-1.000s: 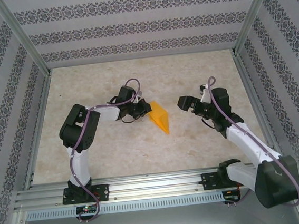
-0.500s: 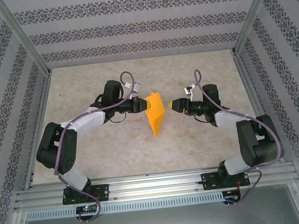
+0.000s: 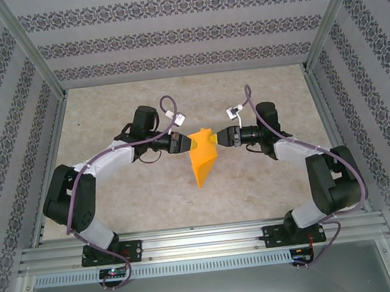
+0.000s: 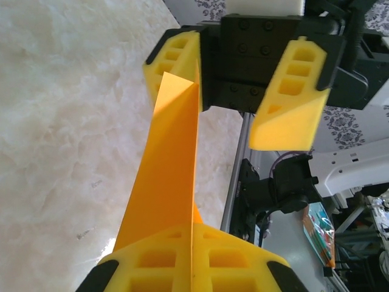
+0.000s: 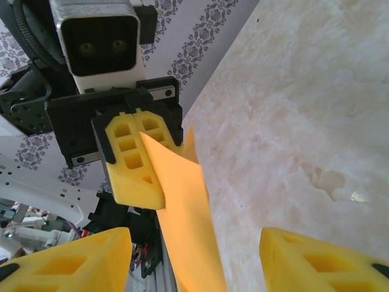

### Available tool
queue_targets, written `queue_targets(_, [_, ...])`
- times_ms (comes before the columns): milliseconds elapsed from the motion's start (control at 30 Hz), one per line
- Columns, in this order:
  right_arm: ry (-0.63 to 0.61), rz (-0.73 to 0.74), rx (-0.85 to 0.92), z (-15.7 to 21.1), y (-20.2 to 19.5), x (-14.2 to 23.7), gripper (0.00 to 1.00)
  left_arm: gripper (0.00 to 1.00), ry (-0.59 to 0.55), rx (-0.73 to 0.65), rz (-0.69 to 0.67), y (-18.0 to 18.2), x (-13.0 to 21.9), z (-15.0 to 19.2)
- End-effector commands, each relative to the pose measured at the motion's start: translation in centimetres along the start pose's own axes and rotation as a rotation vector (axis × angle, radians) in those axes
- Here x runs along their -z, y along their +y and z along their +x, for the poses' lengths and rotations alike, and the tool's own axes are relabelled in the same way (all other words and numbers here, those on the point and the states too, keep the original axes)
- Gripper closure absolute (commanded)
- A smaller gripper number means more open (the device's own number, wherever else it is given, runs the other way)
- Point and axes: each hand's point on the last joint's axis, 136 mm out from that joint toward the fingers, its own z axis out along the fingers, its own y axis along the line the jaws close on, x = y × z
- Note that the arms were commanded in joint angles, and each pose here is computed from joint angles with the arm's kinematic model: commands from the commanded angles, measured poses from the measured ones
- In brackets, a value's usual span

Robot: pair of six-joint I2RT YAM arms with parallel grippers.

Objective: Fold a paper plane with a square sheet of paper (fold left side to right side)
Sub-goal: Fold the wing for the fifth time at the center of the table.

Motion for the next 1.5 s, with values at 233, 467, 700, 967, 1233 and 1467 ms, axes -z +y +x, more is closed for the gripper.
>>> queue_targets(233, [0.076,-0.087,0.045,0.9,1.6,-0.4,0.59,1.0,0.017,-0.07,0.056,-1.8,0.6,-0.1])
queue_targets(467, [0.084,-0.086,0.04,1.2,1.7,-0.4,0.72,1.0,0.015,-0.062,0.02,-1.1,0.5,-0.3])
queue_targets(700, [0.091,-0.083,0.036,1.3,1.8,-0.4,0.94,0.94,0.01,-0.054,-0.015,-0.6,0.6,-0.4])
queue_targets(967, [0.11,0.044,-0.093,1.9,-0.7,-0.9,1.0,0.52,-0.026,-0.025,-0.176,1.7,1.6,-1.2])
queue_targets(1233, [0.117,0.202,-0.343,2.9,-5.0,-1.4,1.0,0.23,-0.103,0.031,-0.556,6.8,6.1,-1.5])
queue_targets(1467, [0.093,0.327,-0.492,3.0,-7.8,-1.3,1.0,0.25,-0.03,-0.028,-0.615,4.1,5.2,0.8])
